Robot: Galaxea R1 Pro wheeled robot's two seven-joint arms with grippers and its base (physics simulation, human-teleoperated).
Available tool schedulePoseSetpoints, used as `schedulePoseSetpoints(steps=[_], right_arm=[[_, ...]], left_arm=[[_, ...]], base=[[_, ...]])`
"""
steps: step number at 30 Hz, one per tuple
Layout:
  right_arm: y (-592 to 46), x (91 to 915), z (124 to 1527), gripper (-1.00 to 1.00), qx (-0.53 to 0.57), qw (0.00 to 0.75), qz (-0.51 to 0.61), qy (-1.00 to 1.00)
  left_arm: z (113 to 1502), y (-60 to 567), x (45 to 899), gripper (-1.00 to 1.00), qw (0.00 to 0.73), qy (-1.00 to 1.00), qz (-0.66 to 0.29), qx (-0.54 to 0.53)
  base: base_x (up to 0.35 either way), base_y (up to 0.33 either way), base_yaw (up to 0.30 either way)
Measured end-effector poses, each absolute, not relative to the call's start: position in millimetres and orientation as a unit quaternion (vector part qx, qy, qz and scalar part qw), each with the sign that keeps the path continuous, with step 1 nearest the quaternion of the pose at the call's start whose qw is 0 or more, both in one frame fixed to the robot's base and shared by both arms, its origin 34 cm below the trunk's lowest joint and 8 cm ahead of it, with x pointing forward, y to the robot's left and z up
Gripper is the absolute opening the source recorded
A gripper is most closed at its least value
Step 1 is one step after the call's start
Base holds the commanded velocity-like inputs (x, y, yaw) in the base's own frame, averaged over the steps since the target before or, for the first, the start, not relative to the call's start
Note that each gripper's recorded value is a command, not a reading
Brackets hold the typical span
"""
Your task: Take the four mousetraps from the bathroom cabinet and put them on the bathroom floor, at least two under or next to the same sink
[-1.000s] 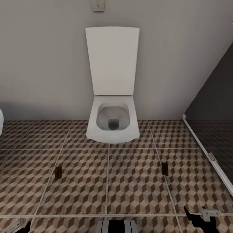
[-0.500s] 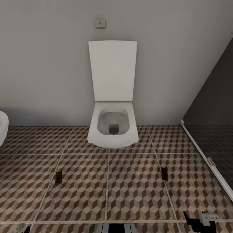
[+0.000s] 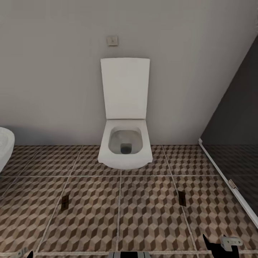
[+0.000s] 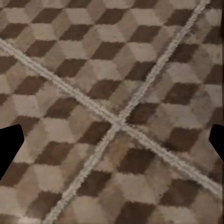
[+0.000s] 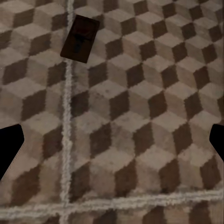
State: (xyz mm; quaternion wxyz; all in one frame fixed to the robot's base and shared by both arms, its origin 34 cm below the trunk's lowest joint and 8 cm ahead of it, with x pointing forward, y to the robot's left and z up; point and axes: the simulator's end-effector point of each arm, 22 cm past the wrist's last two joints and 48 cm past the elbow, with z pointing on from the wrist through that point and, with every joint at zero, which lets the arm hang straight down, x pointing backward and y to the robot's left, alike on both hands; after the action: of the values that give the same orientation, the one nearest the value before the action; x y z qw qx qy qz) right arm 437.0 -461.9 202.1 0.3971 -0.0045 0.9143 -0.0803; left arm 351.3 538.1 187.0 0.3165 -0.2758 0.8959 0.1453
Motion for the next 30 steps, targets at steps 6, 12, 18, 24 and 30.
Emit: schedulePoseSetpoints(steps=[6, 12, 18, 24, 30], right_arm=[[-461.7, 443.6, 211.1, 1.00, -0.003, 0.408, -0.080, 0.910], [-458.0, 449.1, 218.6, 1.00, -0.002, 0.416, -0.077, 0.906], [-450.1, 450.4, 222.9, 1.00, 0.003, 0.421, -0.071, 0.904], [-446.5, 454.9, 230.3, 1.00, 0.006, 0.429, -0.069, 0.901], [-444.5, 458.7, 237.8, 1.00, 0.007, 0.436, -0.066, 0.897]], left_arm=[[193.8, 536.7, 358.9, 1.00, 0.327, 0.892, 0.141, -0.278], [200.6, 535.2, 366.3, 1.00, 0.338, 0.888, 0.137, -0.280], [208.2, 534.8, 373.6, 1.00, 0.349, 0.884, 0.133, -0.281], [214.8, 532.5, 380.2, 1.00, 0.358, 0.880, 0.128, -0.283], [221.7, 530.5, 386.6, 1.00, 0.368, 0.877, 0.123, -0.285]], base=[[0.000, 0.000, 0.000], [0.000, 0.000, 0.000], [0.000, 0.000, 0.000], [0.000, 0.000, 0.000], [0.000, 0.000, 0.000]])
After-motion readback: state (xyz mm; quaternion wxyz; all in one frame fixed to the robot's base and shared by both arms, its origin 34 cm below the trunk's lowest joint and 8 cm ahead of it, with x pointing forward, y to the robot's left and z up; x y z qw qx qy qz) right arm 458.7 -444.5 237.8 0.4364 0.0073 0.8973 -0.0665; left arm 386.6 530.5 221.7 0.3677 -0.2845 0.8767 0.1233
